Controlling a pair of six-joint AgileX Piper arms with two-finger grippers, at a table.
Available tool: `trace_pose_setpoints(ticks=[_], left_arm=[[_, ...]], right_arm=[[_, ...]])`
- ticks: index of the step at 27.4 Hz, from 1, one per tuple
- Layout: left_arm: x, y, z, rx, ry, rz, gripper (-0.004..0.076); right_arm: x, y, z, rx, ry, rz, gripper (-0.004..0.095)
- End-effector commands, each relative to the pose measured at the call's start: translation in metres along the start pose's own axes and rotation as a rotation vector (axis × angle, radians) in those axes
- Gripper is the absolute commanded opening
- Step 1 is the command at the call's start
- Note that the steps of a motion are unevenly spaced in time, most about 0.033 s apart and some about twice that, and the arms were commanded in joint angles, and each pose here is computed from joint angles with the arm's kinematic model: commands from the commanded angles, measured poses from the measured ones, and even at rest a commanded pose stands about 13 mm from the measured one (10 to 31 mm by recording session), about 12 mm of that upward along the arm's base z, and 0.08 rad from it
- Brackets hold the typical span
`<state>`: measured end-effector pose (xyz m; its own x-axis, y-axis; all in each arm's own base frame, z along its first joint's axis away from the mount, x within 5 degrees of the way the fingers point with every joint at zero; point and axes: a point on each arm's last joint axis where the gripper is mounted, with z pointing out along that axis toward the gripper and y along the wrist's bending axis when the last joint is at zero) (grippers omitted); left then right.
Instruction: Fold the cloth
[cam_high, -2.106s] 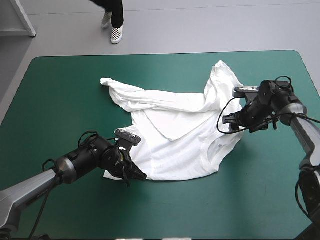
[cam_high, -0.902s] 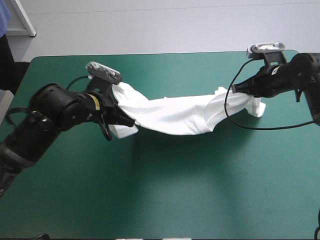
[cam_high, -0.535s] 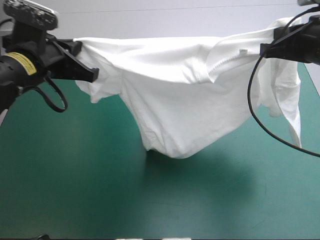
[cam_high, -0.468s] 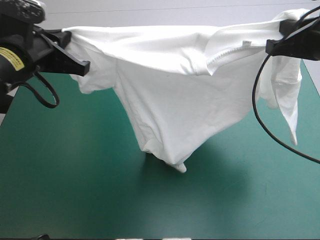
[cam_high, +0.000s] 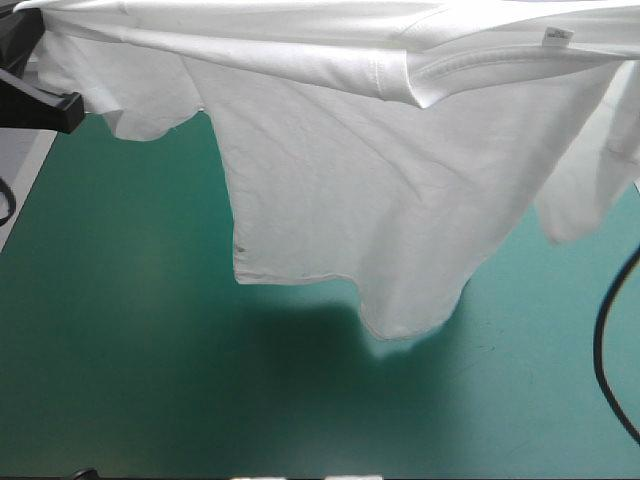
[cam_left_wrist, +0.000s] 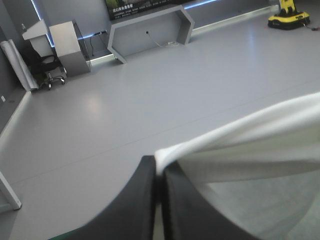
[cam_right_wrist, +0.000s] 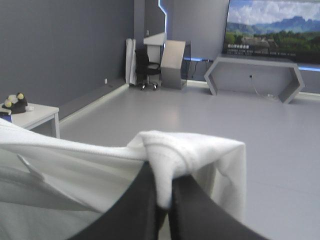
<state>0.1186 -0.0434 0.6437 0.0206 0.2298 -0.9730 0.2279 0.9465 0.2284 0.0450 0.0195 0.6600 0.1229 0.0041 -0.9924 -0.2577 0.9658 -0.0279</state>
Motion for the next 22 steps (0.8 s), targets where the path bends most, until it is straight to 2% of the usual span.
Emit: trace_pose_setpoints(ticks=[1, 5, 9, 15, 16, 17, 18, 20, 22], left_arm=[[-0.003, 0.024, -0.031, -0.116, -0.037, 0.006, -0.0008], [-0.005, 0.026, -0.034, -0.119, -0.048, 0.021, -0.0008], [-0.001, 0.012, 0.0, -0.124, 0.025, 0.064, -0.0008], [0.019, -0.03, 0.084, -0.089, 0.19, 0.17, -0.0008], [0.03, -0.044, 0.115, -0.078, 0.251, 0.196, -0.0008], [0.036, -0.045, 0.128, -0.078, 0.282, 0.196, -0.0008], [0.055, -0.047, 0.161, -0.026, 0.355, 0.162, -0.0008], [0.077, -0.043, 0.192, 0.056, 0.42, 0.108, -0.0008], [0.094, -0.035, 0.218, 0.114, 0.441, 0.026, -0.0008]], right_arm=[[-0.009, -0.003, -0.018, 0.075, -0.069, -0.035, -0.0018], [-0.009, -0.003, -0.008, 0.056, -0.076, -0.027, -0.0018], [0.0, -0.008, 0.026, 0.041, 0.0, -0.016, -0.0017], [0.029, -0.023, 0.103, 0.058, 0.175, -0.004, -0.0017], [0.044, -0.028, 0.131, 0.053, 0.237, 0.007, -0.0019], [0.05, -0.03, 0.143, 0.052, 0.262, 0.01, -0.0019], [0.07, -0.035, 0.172, 0.049, 0.339, 0.017, -0.0019], [0.091, -0.039, 0.199, 0.044, 0.411, 0.012, -0.0019], [0.115, -0.044, 0.227, 0.042, 0.481, 0.019, -0.0019]])
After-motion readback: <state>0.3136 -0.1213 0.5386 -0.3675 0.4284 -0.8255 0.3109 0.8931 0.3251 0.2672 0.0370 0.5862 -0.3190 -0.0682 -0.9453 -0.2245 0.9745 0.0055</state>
